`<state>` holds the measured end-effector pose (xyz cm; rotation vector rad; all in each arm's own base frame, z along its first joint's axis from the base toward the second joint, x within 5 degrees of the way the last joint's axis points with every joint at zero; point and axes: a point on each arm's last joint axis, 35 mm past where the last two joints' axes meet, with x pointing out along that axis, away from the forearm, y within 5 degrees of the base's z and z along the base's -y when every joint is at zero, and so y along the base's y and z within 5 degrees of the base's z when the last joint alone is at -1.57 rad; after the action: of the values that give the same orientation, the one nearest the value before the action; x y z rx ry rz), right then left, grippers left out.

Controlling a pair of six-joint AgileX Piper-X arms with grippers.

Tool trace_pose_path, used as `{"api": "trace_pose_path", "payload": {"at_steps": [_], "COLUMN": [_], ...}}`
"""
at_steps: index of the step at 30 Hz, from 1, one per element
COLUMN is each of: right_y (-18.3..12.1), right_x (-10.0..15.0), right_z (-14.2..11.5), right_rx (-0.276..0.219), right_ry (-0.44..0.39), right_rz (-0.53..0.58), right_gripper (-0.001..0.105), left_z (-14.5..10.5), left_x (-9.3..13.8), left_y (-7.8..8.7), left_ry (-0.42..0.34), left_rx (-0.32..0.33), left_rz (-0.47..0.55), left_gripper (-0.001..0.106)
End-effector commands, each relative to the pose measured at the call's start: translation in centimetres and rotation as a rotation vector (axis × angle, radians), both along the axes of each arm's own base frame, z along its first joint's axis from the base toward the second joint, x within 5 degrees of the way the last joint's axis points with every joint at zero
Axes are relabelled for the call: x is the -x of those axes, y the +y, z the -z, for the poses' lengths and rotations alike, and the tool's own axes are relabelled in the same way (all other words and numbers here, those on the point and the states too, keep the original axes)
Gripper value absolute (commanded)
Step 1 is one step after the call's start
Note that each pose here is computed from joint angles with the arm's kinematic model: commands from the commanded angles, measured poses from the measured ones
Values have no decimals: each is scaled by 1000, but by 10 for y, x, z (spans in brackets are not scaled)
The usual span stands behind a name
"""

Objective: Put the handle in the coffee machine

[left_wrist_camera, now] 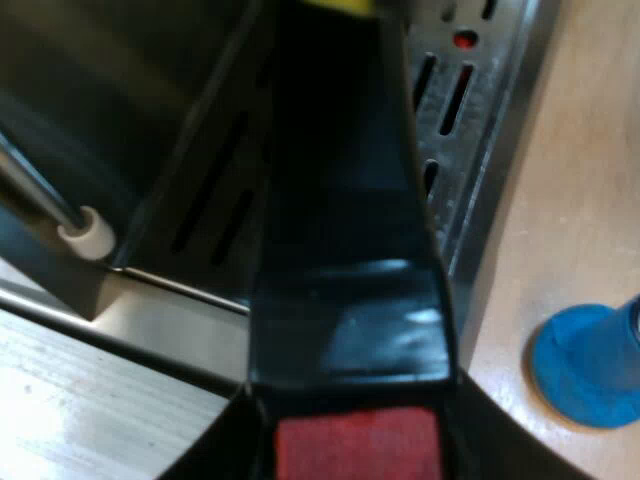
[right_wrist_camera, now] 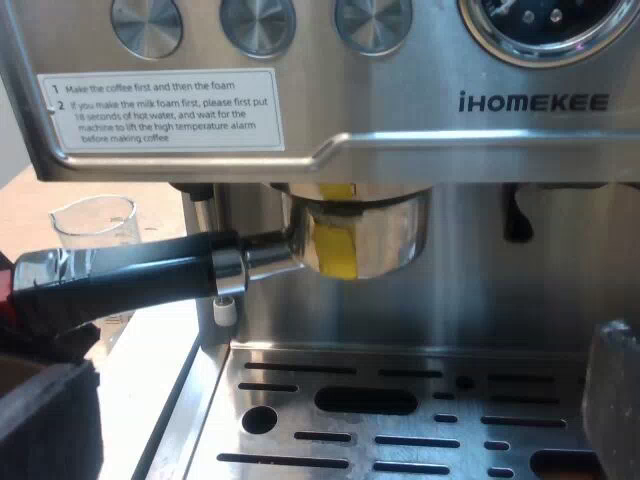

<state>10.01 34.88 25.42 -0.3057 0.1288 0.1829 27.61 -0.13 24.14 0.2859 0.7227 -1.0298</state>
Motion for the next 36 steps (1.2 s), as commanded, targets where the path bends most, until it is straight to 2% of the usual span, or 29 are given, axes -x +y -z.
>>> {"api": "trace_pose_path", "payload": {"at_steps": [1, 10, 17, 19, 26, 29, 33, 36], "right_y": [0, 0, 0, 0, 0, 0, 0, 0], "right_x": [0, 0, 0, 0, 0, 0, 0, 0], "right_z": [-2, -2, -2, -2, -2, -2, -2, -2], "right_rx": [9, 9, 9, 2, 4, 3, 3, 3], "right_ry": [-3, -3, -3, -1, -1, -1, -1, -1], "right_rz": [-6, -6, -6, -5, -5, -5, -5, -5], "right_gripper": [105, 105, 105, 105, 105, 105, 105, 105], "left_z": [-12, -21, -21, -25, -37, -43, -53, -58], "left_x": [-2, -11, -11, -11, -13, -12, -7, -1], "left_y": [-1, 0, 0, -1, -1, -2, -3, -4], "left_ry": [-67, -150, -106, -86, -81, -67, -92, -88], "left_rx": [39, 29, 55, 83, 96, 120, 142, 182], "left_rz": [33, 29, -11, -22, -20, -10, 4, 24], "left_gripper": [0, 0, 0, 0, 0, 0, 0, 0]}}
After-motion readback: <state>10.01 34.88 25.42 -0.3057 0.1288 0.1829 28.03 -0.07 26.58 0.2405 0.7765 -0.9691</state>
